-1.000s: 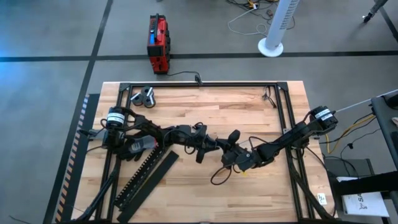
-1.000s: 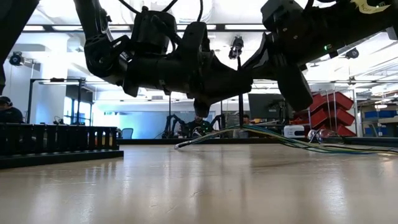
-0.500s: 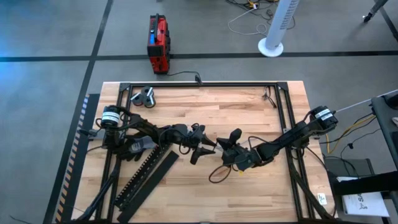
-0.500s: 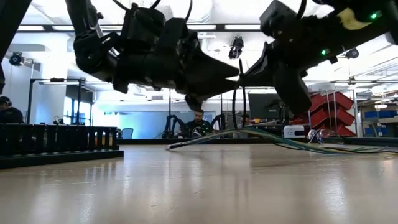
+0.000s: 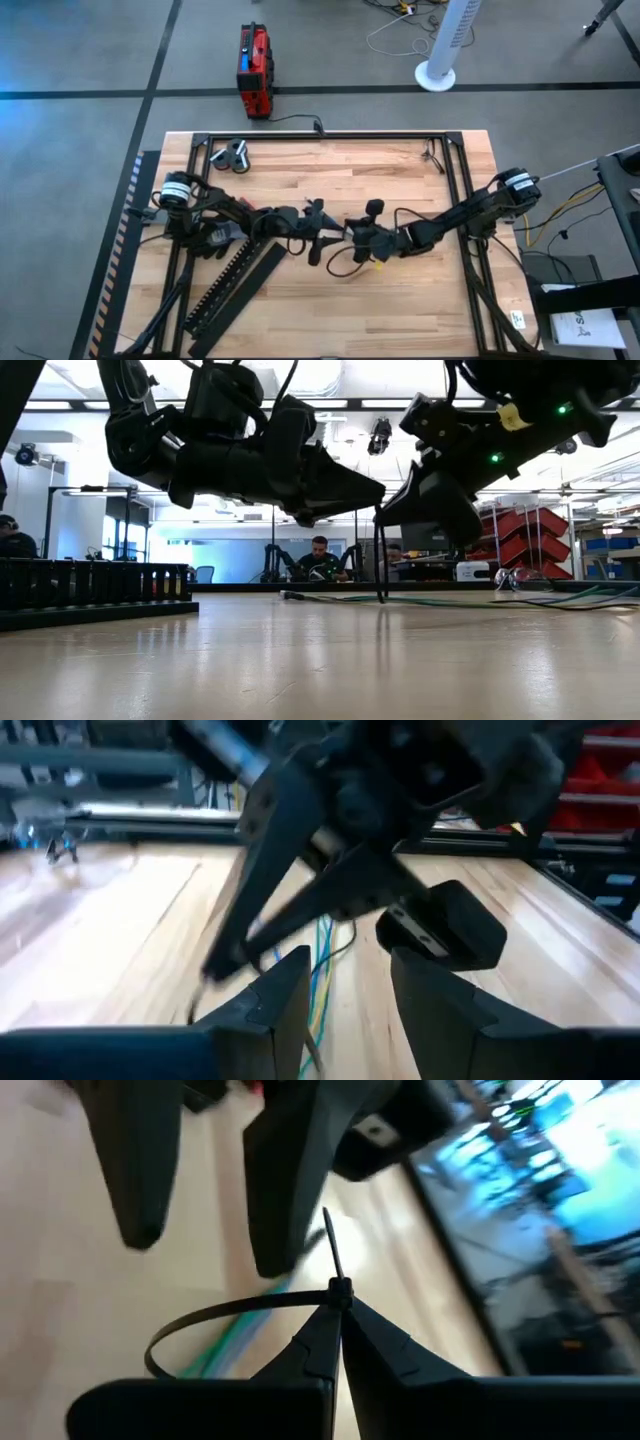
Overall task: Ziptie cables
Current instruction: Wrap the cable wires with the black zip tie
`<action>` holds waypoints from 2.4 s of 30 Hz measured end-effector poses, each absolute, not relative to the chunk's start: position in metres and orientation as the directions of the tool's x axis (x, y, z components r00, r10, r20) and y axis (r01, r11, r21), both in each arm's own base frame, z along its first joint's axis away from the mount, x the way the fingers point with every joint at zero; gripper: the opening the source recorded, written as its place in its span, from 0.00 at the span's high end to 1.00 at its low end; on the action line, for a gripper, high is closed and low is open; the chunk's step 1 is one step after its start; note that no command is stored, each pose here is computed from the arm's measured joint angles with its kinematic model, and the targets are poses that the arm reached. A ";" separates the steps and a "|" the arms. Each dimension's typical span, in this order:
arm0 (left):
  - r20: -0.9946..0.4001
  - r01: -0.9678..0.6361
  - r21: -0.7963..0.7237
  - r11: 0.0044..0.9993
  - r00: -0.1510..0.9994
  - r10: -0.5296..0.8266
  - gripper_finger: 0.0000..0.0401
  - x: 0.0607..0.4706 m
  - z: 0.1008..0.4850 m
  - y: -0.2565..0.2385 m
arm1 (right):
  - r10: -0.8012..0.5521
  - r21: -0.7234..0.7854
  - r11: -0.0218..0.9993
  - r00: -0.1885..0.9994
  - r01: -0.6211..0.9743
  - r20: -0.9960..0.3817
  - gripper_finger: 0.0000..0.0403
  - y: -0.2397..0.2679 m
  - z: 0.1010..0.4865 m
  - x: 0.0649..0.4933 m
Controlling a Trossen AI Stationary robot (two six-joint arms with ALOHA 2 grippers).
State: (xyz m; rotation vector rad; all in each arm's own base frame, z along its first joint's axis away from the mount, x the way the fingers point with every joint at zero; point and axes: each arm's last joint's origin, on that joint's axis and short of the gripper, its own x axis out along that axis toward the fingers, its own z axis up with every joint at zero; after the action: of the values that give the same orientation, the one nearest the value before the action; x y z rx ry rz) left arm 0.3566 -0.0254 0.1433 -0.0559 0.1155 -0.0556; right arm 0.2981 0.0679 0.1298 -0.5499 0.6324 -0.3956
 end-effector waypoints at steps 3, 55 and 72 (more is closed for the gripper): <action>-0.116 0.044 -0.035 0.998 0.992 -0.048 0.71 0.357 0.142 -0.025 | -0.481 -0.558 0.810 0.747 0.178 -0.460 1.00 0.066 0.129 0.299; -0.165 -0.054 0.198 0.979 0.982 0.088 0.86 0.365 0.150 -0.022 | -0.474 -0.547 0.819 0.740 0.173 -0.476 1.00 0.066 0.128 0.298; -0.158 -0.082 0.144 0.986 0.982 0.105 1.00 0.365 0.150 -0.021 | -0.473 -0.587 0.799 0.741 0.131 -0.478 1.00 0.067 0.127 0.298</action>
State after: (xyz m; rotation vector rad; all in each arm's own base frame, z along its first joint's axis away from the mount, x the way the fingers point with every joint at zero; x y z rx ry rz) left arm 0.3646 -0.0209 0.1504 0.1379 0.1660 0.0941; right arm 0.2976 0.0668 0.1274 -0.5568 0.6597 -0.3504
